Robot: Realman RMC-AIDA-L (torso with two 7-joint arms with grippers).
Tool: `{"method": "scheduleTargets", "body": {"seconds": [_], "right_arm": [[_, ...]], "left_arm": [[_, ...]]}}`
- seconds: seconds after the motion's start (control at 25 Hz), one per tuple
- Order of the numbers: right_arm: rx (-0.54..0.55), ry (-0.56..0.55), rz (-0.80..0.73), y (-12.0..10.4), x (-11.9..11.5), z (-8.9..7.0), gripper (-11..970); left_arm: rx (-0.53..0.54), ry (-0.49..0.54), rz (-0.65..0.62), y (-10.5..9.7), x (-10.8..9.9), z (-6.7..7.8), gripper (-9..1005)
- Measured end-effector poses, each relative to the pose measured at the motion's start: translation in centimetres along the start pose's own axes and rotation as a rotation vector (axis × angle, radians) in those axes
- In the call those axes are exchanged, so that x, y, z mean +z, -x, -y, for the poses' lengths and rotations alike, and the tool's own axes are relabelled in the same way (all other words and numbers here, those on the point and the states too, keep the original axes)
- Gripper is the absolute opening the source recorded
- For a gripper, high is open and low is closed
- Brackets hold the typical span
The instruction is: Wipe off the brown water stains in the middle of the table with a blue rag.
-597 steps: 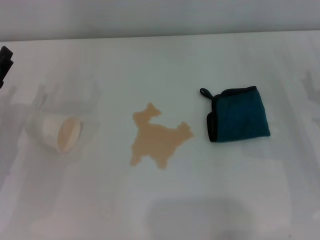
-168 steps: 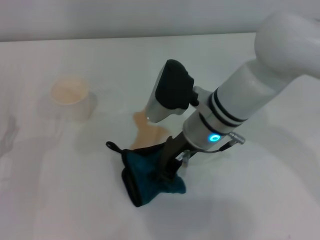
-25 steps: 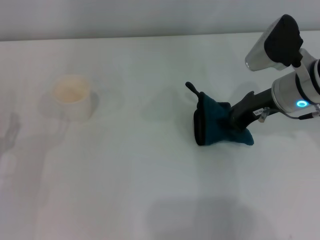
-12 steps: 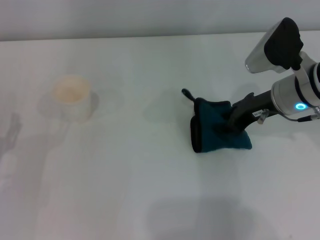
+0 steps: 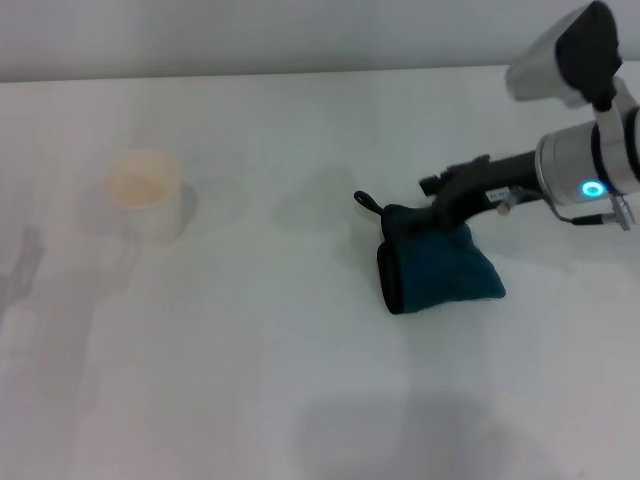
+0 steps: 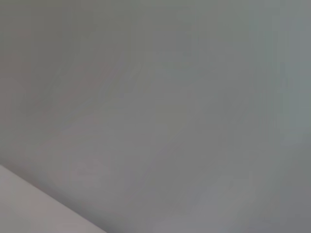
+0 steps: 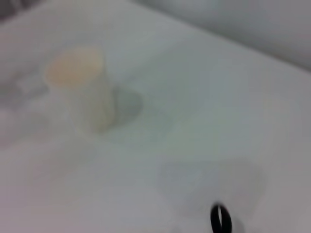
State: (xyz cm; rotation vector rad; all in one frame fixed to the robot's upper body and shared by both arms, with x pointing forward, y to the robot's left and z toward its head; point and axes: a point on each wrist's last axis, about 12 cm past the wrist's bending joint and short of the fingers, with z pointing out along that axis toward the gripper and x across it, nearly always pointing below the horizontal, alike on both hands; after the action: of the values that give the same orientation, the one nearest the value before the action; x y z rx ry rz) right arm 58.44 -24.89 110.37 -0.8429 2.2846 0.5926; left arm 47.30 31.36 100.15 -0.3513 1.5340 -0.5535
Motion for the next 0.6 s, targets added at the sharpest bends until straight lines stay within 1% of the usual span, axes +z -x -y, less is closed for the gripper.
{"method": "scheduleTargets", "body": {"seconds": [0.08, 0.24, 0.32, 0.36, 0.4, 0.48, 0.56, 0.6], "right_arm": [[0.045, 0.015, 0.072, 0.2, -0.4, 0.3, 876], [0.178, 0.078, 0.284, -0.1, -1.0, 1.0, 875], [0.295, 0.113, 0.475, -0.9, -1.6, 1.7, 874], [0.377, 0.122, 0.584, -1.7, -1.9, 2.2, 874], [0.426, 0.13, 0.655, -2.1, -2.1, 2.5, 874], [0.554, 0.127, 0.84, -3.8, -2.8, 3.1, 873], [0.644, 0.083, 1.004, -5.6, -3.6, 3.7, 873], [0.65, 0.037, 1.053, -6.5, -4.0, 3.9, 872]], "left_arm": [[0.0, -0.001, 0.0, 0.0, 0.0, 0.0, 889], [0.002, -0.001, 0.002, 0.1, 0.0, -0.1, 889], [0.004, -0.002, 0.003, 0.2, 0.1, -0.1, 889], [0.005, -0.003, 0.003, 0.2, 0.2, -0.1, 889], [0.005, -0.004, 0.002, 0.2, 0.3, 0.0, 889], [0.006, -0.005, 0.001, 0.2, 0.4, 0.0, 889], [0.007, -0.007, 0.002, 0.3, 0.5, 0.0, 889], [0.007, -0.007, 0.002, 0.3, 0.5, 0.0, 889]]}}
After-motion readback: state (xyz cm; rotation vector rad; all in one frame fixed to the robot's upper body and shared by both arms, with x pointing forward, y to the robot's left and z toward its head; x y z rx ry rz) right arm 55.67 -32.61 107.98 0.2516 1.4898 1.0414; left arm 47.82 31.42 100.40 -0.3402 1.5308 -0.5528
